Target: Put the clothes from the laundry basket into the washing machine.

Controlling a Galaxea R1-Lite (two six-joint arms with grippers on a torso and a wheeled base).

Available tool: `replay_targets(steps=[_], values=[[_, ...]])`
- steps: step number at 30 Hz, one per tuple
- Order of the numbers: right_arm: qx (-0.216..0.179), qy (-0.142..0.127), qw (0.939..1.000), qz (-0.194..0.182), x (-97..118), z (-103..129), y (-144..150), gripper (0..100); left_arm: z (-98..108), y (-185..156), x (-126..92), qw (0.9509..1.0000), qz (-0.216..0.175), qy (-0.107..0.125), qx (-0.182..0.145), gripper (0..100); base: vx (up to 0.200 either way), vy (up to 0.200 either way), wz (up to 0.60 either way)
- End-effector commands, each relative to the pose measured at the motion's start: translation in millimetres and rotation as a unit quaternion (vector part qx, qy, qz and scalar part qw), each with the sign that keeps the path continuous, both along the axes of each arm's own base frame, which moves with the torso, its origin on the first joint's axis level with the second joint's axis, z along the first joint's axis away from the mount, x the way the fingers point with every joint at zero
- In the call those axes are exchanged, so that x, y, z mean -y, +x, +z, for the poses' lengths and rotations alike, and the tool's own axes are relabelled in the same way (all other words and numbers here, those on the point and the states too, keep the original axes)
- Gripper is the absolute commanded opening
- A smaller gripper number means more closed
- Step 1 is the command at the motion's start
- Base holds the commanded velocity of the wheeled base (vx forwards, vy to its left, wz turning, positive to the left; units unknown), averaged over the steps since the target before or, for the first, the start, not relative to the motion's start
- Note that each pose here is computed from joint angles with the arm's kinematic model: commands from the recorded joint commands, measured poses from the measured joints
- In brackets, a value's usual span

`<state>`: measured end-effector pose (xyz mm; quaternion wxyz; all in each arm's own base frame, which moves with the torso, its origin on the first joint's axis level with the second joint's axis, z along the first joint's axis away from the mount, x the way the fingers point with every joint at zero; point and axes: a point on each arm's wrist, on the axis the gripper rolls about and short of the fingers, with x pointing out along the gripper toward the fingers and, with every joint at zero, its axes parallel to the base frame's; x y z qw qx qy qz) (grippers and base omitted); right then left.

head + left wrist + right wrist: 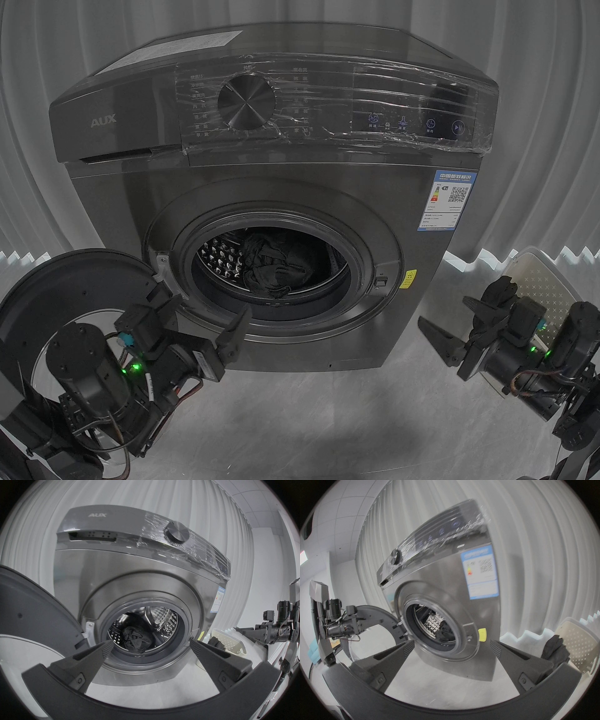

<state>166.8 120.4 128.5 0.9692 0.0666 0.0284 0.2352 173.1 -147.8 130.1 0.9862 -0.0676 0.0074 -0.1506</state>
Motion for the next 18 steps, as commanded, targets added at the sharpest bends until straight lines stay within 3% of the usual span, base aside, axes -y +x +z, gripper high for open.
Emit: replay_targets(steps=[1, 10, 16, 18], values=[[0.035, 0.010, 0.9989, -0.031, 22, 15, -11, 100, -2, -6, -15, 0.9997, 0.023, 0.005, 0.002, 100, -0.200, 0.000, 0.00], [0.024, -0.007, 0.9986, -0.048, 33, 8, -17, 100, -6, -8, -25, 0.9992, 0.036, 0.017, -0.004, 100, -0.200, 0.000, 0.00], [0.032, -0.004, 0.9981, -0.052, 42, 10, -29, 100, 1, -21, -35, 0.9994, 0.033, 0.007, 0.009, 100, -0.200, 0.000, 0.00], [0.058, 0.006, 0.9958, -0.071, 53, 20, -37, 100, 8, -40, -51, 0.9993, 0.028, 0.001, 0.027, 100, -0.200, 0.000, 0.00]])
